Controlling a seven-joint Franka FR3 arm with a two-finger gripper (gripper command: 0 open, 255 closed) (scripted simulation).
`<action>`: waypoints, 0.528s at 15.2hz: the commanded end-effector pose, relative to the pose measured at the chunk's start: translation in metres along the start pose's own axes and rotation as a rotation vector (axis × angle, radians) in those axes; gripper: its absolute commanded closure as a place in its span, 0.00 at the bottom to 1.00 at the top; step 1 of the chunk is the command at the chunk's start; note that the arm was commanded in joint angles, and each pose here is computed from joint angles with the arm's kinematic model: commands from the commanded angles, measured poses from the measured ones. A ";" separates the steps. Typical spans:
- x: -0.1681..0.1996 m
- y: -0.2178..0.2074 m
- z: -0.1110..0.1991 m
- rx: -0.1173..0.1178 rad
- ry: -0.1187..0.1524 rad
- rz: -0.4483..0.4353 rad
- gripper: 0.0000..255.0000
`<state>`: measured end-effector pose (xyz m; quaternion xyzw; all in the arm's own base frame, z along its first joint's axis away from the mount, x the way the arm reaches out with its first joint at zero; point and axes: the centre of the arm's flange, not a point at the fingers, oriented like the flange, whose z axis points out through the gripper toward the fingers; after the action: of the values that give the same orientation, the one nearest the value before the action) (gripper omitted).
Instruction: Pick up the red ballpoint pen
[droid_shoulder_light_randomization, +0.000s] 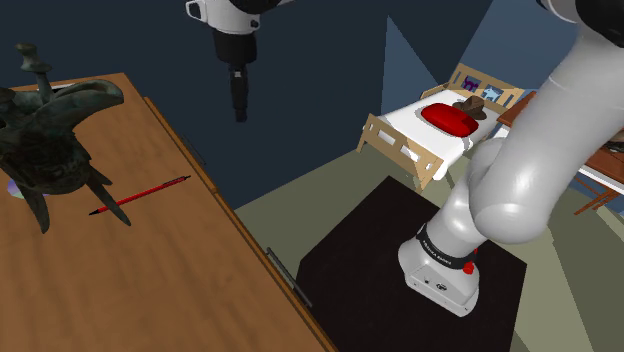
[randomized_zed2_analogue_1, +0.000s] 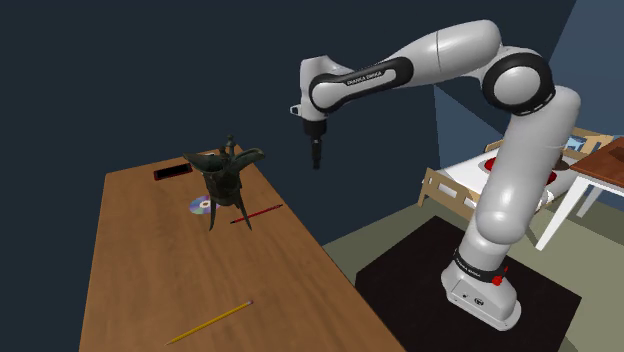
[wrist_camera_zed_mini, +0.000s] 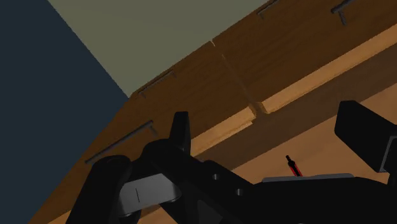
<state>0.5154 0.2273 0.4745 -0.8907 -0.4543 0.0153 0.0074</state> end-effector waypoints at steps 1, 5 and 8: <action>0.024 -0.007 0.012 -0.001 -0.004 -0.078 0.00; 0.068 -0.027 0.036 -0.003 -0.014 -0.228 0.00; 0.098 -0.046 0.055 -0.004 -0.021 -0.341 0.00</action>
<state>0.5352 0.3199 0.4245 -0.8122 -0.5829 0.0216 0.0036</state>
